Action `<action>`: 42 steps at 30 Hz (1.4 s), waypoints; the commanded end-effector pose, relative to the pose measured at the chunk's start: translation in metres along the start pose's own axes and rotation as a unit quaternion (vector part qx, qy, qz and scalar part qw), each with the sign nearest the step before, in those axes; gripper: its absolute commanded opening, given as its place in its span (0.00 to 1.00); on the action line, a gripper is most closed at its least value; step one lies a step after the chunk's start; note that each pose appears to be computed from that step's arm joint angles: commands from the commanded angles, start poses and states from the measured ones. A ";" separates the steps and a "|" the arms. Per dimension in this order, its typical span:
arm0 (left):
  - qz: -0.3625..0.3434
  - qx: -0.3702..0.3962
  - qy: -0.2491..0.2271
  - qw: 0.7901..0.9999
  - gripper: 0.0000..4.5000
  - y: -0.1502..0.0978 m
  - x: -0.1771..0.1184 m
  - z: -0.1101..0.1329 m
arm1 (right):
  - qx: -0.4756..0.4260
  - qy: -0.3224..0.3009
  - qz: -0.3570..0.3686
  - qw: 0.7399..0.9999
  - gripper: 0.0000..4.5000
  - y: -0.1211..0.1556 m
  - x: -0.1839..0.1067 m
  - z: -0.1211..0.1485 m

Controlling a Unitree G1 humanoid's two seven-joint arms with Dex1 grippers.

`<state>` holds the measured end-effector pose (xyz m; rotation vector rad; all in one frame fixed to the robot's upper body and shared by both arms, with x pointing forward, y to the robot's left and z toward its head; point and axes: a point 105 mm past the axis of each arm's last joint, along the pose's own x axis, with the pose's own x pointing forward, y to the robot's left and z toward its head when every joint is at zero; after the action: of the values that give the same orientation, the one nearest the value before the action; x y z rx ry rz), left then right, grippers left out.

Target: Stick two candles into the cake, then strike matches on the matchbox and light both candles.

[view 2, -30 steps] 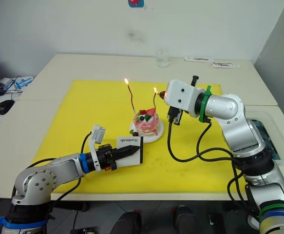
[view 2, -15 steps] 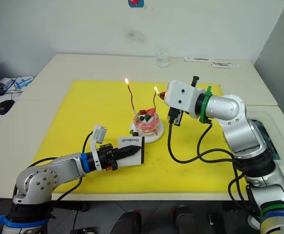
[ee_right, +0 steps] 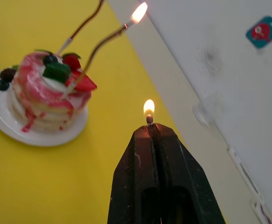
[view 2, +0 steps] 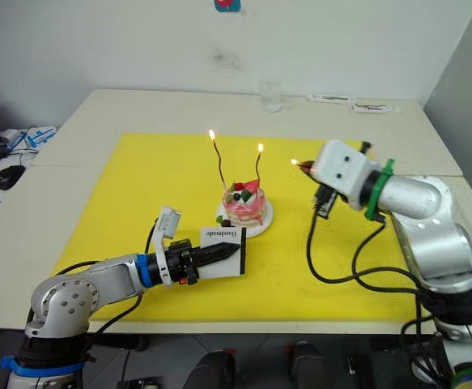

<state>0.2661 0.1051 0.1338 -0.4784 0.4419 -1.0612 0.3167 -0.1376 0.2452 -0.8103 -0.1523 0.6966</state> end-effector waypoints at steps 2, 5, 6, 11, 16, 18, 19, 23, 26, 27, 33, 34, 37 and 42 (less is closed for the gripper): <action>-0.035 0.013 -0.008 0.999 0.00 -0.016 0.005 0.005 | 0.056 0.034 -0.123 0.990 0.00 -0.029 -0.043 -0.019; -0.047 0.008 -0.011 0.999 0.00 -0.020 0.011 0.004 | 0.094 0.096 -0.172 0.976 0.00 -0.028 -0.075 -0.056; -0.052 0.005 -0.010 0.999 0.00 -0.022 0.013 0.003 | 0.111 0.117 -0.191 0.968 0.00 -0.028 -0.085 -0.069; -0.060 -0.001 -0.007 0.998 0.00 -0.024 0.019 -0.002 | 0.158 0.195 -0.263 0.932 0.00 -0.029 -0.121 -0.117; -0.064 -0.003 -0.008 0.998 0.00 -0.024 0.024 -0.001 | 0.196 0.250 -0.302 0.899 0.00 -0.030 -0.135 -0.151; -0.064 -0.002 -0.009 0.998 0.00 -0.024 0.025 -0.001 | 0.203 0.264 -0.308 0.891 0.00 -0.030 -0.137 -0.159; -0.064 -0.002 -0.009 0.998 0.00 -0.024 0.025 -0.001 | 0.205 0.268 -0.310 0.889 0.00 -0.030 -0.137 -0.161; -0.060 -0.002 -0.011 0.998 0.00 -0.024 0.024 -0.001 | 0.188 0.266 -0.331 0.886 0.20 -0.039 -0.140 -0.159; -0.056 -0.003 -0.012 0.998 0.00 -0.023 0.022 -0.003 | 0.185 0.258 -0.337 0.887 0.45 -0.041 -0.139 -0.156; -0.055 -0.003 -0.012 0.998 0.00 -0.022 0.022 -0.003 | 0.184 0.256 -0.337 0.887 0.53 -0.041 -0.139 -0.156; -0.050 -0.003 -0.011 0.999 0.00 -0.020 0.021 -0.002 | 0.154 0.230 -0.336 0.900 0.99 -0.047 -0.138 -0.141; -0.050 -0.005 -0.010 0.999 0.00 -0.021 0.021 -0.002 | 0.148 0.217 -0.330 0.907 0.99 -0.048 -0.136 -0.136; -0.051 -0.009 0.001 0.999 0.00 -0.023 0.023 -0.004 | 0.122 0.174 -0.275 0.938 0.99 -0.042 -0.124 -0.114; -0.039 -0.020 0.031 0.999 0.00 -0.024 0.029 -0.009 | 0.114 0.110 -0.081 0.984 0.99 0.004 -0.097 -0.072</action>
<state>0.2597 0.0738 0.1301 -0.5153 0.5082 -1.1157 0.2767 -0.2698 0.1988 -0.6272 0.0970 0.2999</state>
